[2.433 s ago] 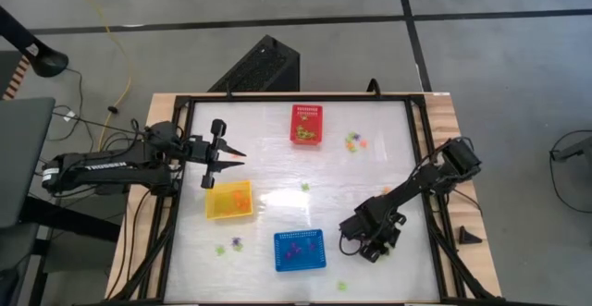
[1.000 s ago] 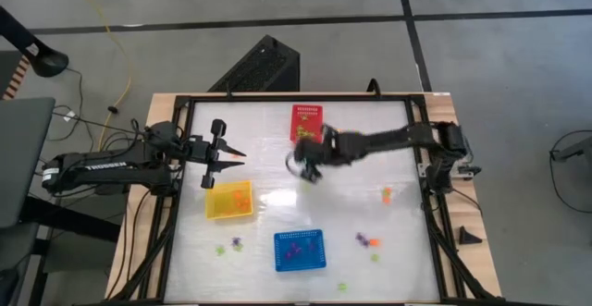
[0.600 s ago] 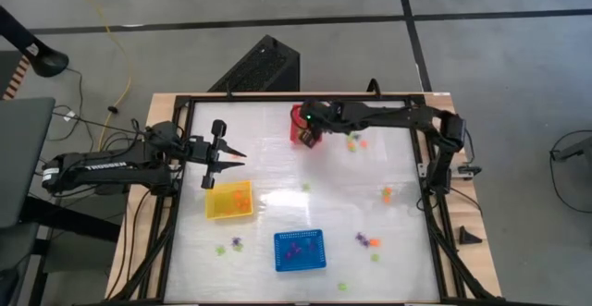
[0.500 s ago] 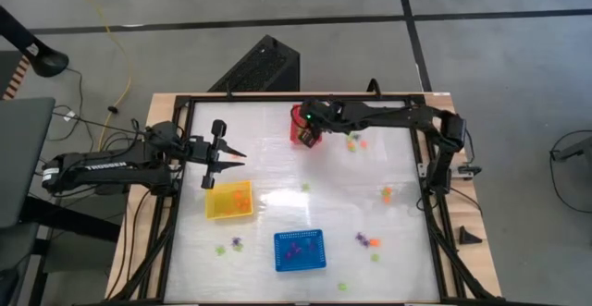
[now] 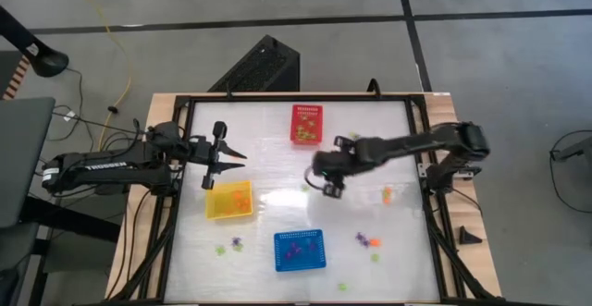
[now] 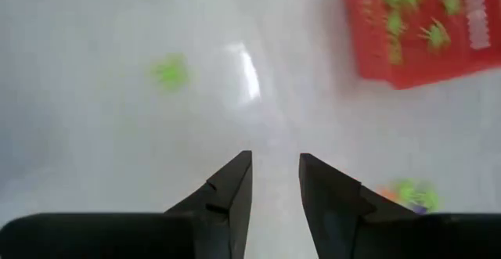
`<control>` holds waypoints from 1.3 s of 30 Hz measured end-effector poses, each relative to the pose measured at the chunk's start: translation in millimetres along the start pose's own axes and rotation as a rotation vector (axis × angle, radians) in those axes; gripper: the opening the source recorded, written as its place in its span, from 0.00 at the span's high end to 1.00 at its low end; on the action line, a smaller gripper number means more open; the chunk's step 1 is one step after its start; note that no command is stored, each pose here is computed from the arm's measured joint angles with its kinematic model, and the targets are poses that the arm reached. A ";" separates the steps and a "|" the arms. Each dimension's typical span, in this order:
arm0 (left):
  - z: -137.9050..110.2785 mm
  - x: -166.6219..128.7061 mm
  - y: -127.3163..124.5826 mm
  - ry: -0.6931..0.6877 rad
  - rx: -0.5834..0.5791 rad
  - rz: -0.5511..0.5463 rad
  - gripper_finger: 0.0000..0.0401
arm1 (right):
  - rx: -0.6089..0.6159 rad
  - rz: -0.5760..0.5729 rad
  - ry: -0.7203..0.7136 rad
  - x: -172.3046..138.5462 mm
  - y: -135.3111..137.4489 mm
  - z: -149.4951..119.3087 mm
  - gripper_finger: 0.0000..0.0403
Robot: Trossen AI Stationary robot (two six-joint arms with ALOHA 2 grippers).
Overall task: Sort Halloween decoration
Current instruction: Put the green spider toy into the red basket
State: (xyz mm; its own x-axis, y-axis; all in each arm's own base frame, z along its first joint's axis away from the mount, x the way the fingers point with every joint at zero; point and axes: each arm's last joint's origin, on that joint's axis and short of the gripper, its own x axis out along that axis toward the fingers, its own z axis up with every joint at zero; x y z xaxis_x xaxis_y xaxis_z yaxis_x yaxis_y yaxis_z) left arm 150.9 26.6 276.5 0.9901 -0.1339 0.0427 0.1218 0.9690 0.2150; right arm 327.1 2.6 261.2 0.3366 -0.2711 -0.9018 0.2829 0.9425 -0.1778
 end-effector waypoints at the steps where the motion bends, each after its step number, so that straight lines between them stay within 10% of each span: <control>1: -0.1 0.0 0.0 0.000 -0.012 0.000 0.79 | -0.014 0.015 -0.021 -5.4 6.8 -6.8 0.66; 14: 0.9 13.2 -2.9 -0.050 -0.022 -0.039 0.79 | 0.077 0.228 -0.649 -16.4 -14.5 -103.9 0.67; 23: -45.6 87.3 -7.9 -0.025 -0.089 0.000 0.79 | 0.100 0.075 -0.641 -14.7 -61.3 -119.2 0.67; 39: -81.9 233.1 4.3 0.541 -0.342 -0.058 0.79 | 0.090 0.017 -0.528 -0.4 -71.3 -122.7 0.67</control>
State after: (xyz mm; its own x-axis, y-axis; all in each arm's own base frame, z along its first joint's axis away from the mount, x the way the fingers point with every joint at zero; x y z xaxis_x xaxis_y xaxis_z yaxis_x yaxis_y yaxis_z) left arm 388.0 16.6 207.5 0.8656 -0.1513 -0.4772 0.1037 0.9868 -0.1248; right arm 196.7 -40.5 226.0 0.7414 -0.3392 -0.5791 0.3416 0.9335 -0.1094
